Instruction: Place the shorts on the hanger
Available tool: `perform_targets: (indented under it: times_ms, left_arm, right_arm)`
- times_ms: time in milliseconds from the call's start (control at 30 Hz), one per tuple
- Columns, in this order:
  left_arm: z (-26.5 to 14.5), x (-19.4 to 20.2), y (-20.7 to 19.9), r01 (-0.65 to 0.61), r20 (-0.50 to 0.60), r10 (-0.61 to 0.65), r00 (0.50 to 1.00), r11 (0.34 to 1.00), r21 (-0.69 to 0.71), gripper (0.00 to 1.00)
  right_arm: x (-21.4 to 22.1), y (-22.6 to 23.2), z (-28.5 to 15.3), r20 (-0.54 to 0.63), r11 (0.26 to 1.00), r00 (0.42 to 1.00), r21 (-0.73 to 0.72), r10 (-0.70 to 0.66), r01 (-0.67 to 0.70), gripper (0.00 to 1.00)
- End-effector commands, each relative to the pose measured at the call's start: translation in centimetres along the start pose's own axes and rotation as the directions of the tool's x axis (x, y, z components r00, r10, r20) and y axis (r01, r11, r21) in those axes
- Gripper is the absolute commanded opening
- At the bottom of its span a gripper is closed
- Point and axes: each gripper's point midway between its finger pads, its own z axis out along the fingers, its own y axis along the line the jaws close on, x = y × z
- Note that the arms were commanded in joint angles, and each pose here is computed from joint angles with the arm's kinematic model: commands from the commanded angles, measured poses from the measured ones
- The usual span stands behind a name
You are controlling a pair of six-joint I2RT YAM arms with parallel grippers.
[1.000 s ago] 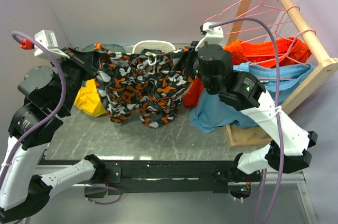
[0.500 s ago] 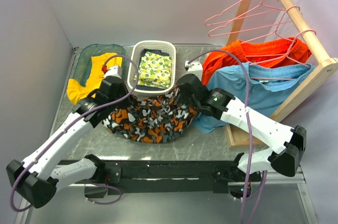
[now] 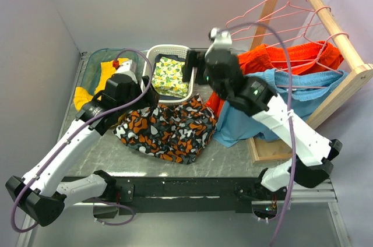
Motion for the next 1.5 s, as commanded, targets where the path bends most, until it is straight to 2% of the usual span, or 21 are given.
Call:
perform_targets:
  times_ms: [0, 67, 133, 167, 267, 333, 367, 433, 533, 800, 1067, 1300, 1467]
  left_arm:
    - [-2.1, -3.1, -2.0, -0.023, 0.083, 0.017, 0.996, 0.997, 0.078, 0.86]
    - [-2.6, -3.5, -2.6, -0.025, 0.093, 0.015, 0.996, 0.994, 0.106, 0.86]
    - [-2.9, -3.6, -3.2, -0.027, 0.098, 0.013, 0.995, 0.990, 0.140, 0.86]
    - [-3.0, -3.5, -3.3, -0.030, 0.097, 0.015, 0.995, 0.988, 0.150, 0.86]
    - [-3.2, -3.2, -3.7, -0.030, 0.089, 0.015, 0.996, 0.983, 0.179, 0.87]
    - [-3.3, -3.0, -3.9, -0.032, 0.085, 0.015, 0.996, 0.979, 0.200, 0.87]
    - [-3.2, -2.7, -3.9, -0.033, 0.084, 0.015, 0.996, 0.978, 0.207, 0.87]
    - [-3.0, -2.3, -3.8, -0.035, 0.080, 0.019, 0.997, 0.977, 0.211, 0.87]
    - [-2.4, -1.4, -3.3, -0.049, 0.058, 0.038, 0.998, 0.978, 0.203, 0.87]
    - [-1.2, 0.0, -3.2, -0.085, 0.018, 0.084, 0.996, 0.973, 0.216, 0.88]
    - [-0.3, 0.8, -3.2, -0.112, -0.008, 0.117, 0.993, 0.967, 0.228, 0.88]
    - [0.2, 1.5, -2.1, -0.116, 0.002, 0.118, 0.993, 0.973, 0.200, 0.88]
    - [0.5, 2.1, -1.3, -0.115, 0.010, 0.115, 0.993, 0.977, 0.179, 0.88]
  right_arm:
    - [-6.8, 0.3, -0.1, 0.097, 1.000, 0.995, 0.016, -0.002, 0.001, 0.91]
    - [-10.4, 0.3, 0.5, 0.145, 0.999, 0.989, 0.011, 0.037, -0.039, 0.91]
    - [-12.1, -2.3, 2.4, 0.165, 0.993, 0.985, 0.090, 0.055, -0.070, 0.91]
    - [-14.5, -2.9, 1.7, 0.221, 0.990, 0.971, 0.086, 0.090, -0.111, 0.92]
    - [-16.1, -7.2, 2.7, 0.267, 0.966, 0.950, 0.154, 0.159, -0.205, 0.92]
    - [-17.8, -10.3, 2.1, 0.344, 0.940, 0.913, 0.178, 0.218, -0.291, 0.92]
    - [-16.9, -11.5, 3.1, 0.334, 0.930, 0.916, 0.208, 0.223, -0.303, 0.91]
    - [-18.1, -13.8, 2.6, 0.403, 0.902, 0.882, 0.239, 0.245, -0.360, 0.91]
    - [-18.8, -15.8, 2.7, 0.446, 0.871, 0.859, 0.283, 0.252, -0.402, 0.90]
    - [-19.0, -19.0, 3.1, 0.516, 0.788, 0.812, 0.365, 0.271, -0.495, 0.84]
    - [-18.1, -20.5, 5.8, 0.530, 0.739, 0.806, 0.427, 0.263, -0.522, 0.79]
    - [-18.0, -22.1, 6.2, 0.572, 0.689, 0.790, 0.483, 0.219, -0.541, 0.73]
    - [-17.8, -22.9, 6.6, 0.586, 0.659, 0.787, 0.516, 0.194, -0.547, 0.72]
